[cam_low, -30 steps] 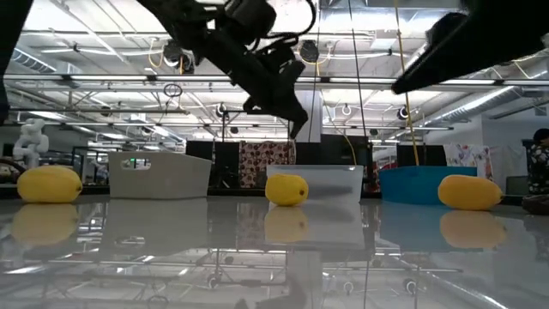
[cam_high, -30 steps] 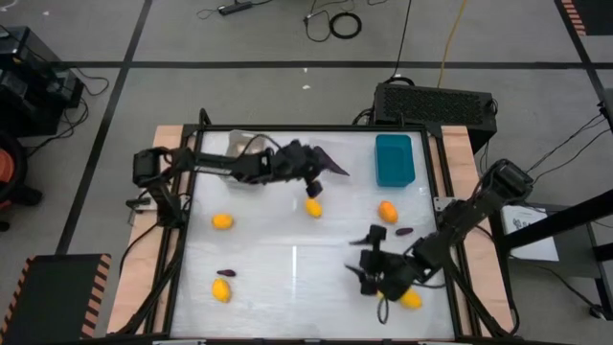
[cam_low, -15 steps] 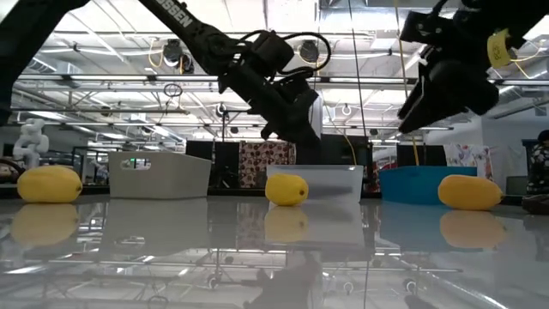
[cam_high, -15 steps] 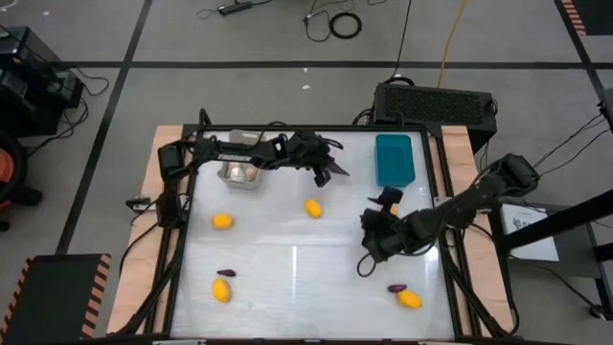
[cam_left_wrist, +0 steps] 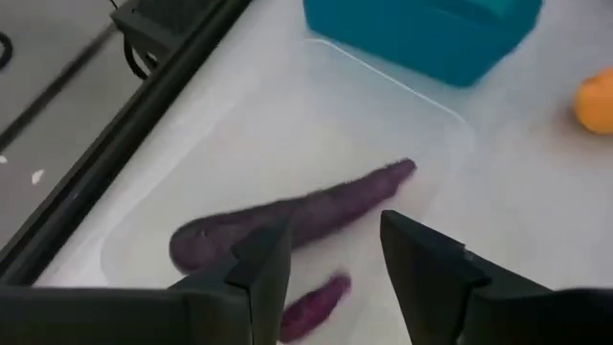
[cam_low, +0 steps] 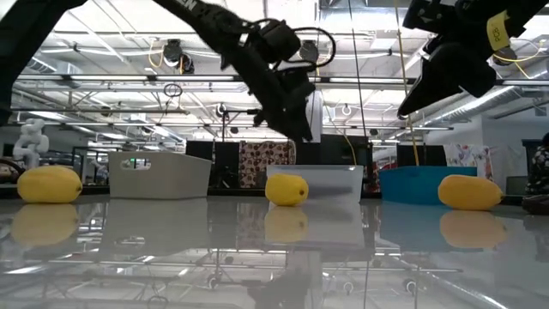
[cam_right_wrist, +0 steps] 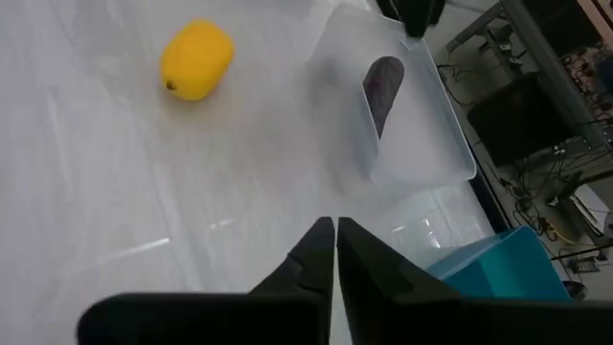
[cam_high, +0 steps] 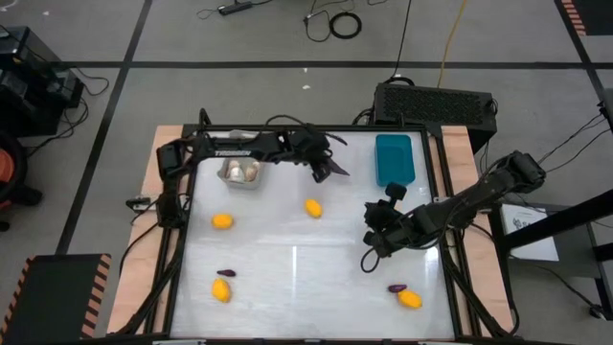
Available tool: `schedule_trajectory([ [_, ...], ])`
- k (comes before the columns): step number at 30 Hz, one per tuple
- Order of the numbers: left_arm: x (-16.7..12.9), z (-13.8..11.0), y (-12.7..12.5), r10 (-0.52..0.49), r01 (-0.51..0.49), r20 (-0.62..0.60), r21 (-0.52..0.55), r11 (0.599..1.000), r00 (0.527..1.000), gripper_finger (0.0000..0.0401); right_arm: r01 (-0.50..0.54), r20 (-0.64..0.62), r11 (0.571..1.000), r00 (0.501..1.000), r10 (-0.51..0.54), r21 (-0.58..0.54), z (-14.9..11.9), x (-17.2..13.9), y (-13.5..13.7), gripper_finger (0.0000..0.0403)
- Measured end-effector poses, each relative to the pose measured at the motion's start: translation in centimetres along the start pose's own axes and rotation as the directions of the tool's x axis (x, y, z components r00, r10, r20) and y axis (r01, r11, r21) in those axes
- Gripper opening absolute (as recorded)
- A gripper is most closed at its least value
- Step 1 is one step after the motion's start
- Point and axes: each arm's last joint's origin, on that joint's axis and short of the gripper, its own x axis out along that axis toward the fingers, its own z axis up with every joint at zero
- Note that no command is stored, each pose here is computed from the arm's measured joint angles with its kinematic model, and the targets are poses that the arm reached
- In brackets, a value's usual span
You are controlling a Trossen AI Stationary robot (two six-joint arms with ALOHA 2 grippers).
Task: Sort produce into baskets
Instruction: Put the eggplant into the transparent bin
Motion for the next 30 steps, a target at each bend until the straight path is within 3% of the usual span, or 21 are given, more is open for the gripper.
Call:
schedule_trajectory([
  [5, -4.3, 2.6, -1.3, -0.116, 0.116, -0.111, 0.001, 0.993, 0.987, 0.0171, -0.030, -0.016, 1.000, 0.999, 0.031, 0.006, 0.0, 0.0, 0.1, 0.0007],
  [11, -10.0, 1.2, -6.3, -0.176, 0.209, -0.332, 0.067, 0.976, 0.927, 0.0171, -0.166, -0.033, 0.984, 0.985, 0.168, 0.060, 0.4, -0.1, 0.8, 0.0003],
  [16, -14.4, -2.0, -12.2, -0.138, 0.235, -0.483, 0.147, 0.961, 0.865, 0.0171, -0.299, -0.061, 0.949, 0.950, 0.306, 0.099, 0.4, -0.4, 1.5, 0.0001],
  [22, -17.6, -7.5, -18.3, 0.020, 0.150, -0.584, 0.241, 0.959, 0.811, 0.0171, -0.384, -0.026, 0.920, 0.922, 0.387, 0.081, 0.1, -2.0, 2.8, 0.0001],
  [30, -17.5, -14.8, -21.8, 0.089, 0.124, -0.633, 0.285, 0.950, 0.769, 0.0171, -0.445, 0.023, 0.893, 0.895, 0.445, 0.061, -0.1, -3.3, 3.8, 0.0001],
])
